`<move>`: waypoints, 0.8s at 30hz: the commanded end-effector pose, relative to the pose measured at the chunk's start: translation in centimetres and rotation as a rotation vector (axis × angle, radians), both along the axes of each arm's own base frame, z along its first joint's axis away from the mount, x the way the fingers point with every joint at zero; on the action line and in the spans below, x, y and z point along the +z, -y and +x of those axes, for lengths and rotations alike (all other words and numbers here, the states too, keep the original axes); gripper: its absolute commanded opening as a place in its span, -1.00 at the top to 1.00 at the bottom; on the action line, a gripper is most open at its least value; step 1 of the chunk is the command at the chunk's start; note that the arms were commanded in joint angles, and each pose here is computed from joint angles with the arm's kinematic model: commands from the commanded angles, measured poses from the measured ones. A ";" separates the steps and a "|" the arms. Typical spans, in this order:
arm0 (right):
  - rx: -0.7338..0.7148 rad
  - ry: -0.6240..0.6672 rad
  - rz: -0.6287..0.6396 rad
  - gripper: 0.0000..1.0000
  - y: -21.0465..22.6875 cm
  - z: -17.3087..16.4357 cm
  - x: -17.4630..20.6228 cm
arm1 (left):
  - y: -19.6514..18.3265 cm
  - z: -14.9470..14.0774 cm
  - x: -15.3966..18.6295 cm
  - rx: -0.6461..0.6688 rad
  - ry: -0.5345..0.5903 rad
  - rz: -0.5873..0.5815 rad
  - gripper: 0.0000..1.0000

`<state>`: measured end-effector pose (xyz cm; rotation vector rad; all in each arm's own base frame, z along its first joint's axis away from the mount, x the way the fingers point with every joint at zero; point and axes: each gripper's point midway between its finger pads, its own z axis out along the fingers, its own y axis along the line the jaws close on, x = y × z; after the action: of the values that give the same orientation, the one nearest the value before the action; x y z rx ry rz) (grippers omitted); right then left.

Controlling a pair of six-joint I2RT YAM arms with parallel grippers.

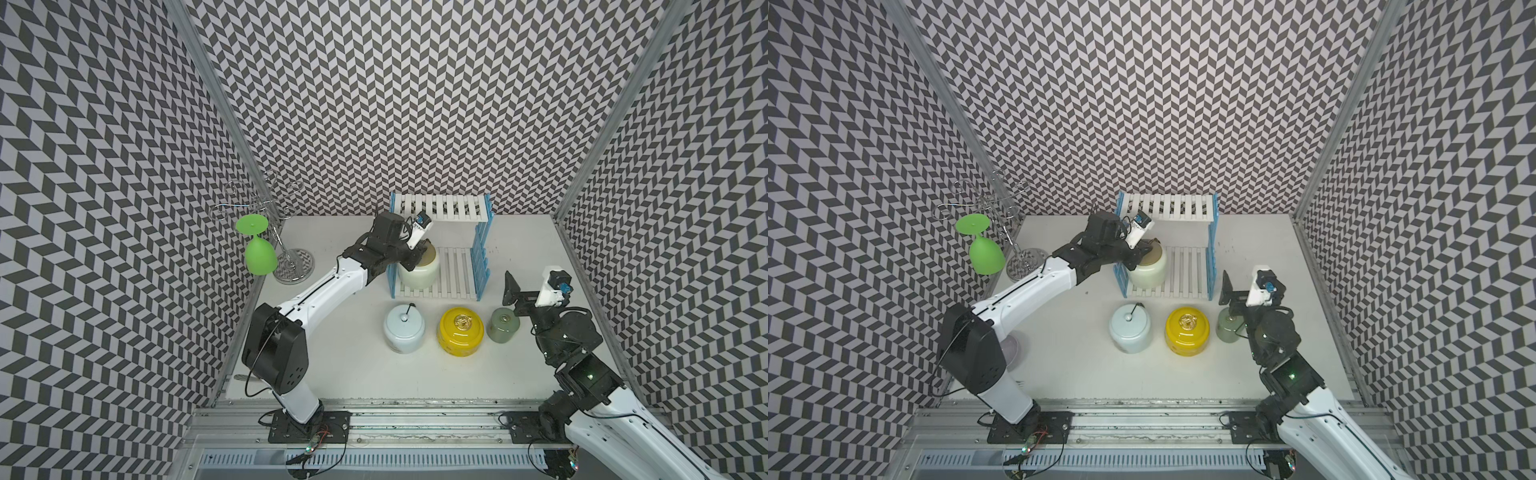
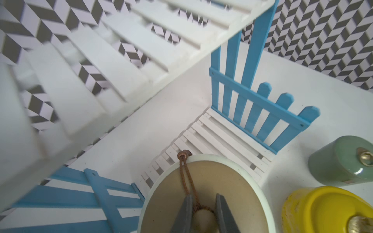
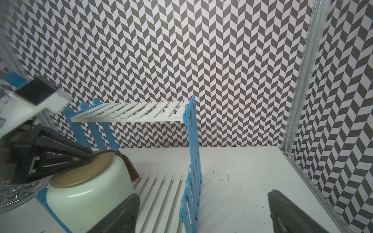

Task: Remove the tea canisters from the shelf
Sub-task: Pick up the tea canister from the shelf.

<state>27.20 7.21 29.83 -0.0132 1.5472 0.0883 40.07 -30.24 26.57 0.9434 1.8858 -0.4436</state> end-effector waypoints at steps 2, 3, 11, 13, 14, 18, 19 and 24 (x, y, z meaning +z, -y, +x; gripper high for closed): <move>-0.011 0.036 0.020 -0.99 0.3 -0.1 0.7 | 0.3 -2.0 11.4 -0.066 0.229 -0.180 1.00; -0.006 0.035 0.021 -0.99 0.3 0.0 0.7 | 0.1 -2.4 11.8 -0.069 0.234 -0.184 1.00; -0.006 0.021 0.015 -0.99 0.2 0.1 0.2 | -2.8 -4.9 13.1 -0.087 0.263 -0.153 1.00; -0.013 0.008 0.009 -0.99 0.3 0.2 -0.1 | -4.0 -5.3 13.3 -0.083 0.264 -0.147 1.00; -0.016 0.010 0.007 -0.99 0.3 0.2 -0.1 | -4.6 -5.6 13.5 -0.085 0.269 -0.137 1.00; -0.009 0.021 0.014 -0.99 0.2 0.2 0.2 | -6.8 -7.2 14.1 -0.096 0.308 -0.071 1.00; -0.011 0.013 0.012 -0.99 0.2 0.2 0.0 | -7.3 -7.6 14.2 -0.098 0.310 -0.061 1.00; -0.012 0.019 0.011 -0.99 0.2 0.2 0.1 | -10.1 -9.7 13.9 -0.096 0.335 0.023 1.00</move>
<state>27.34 7.24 29.64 -0.0146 1.5539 0.0833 32.59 -20.80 36.36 1.0027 1.7321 -0.3514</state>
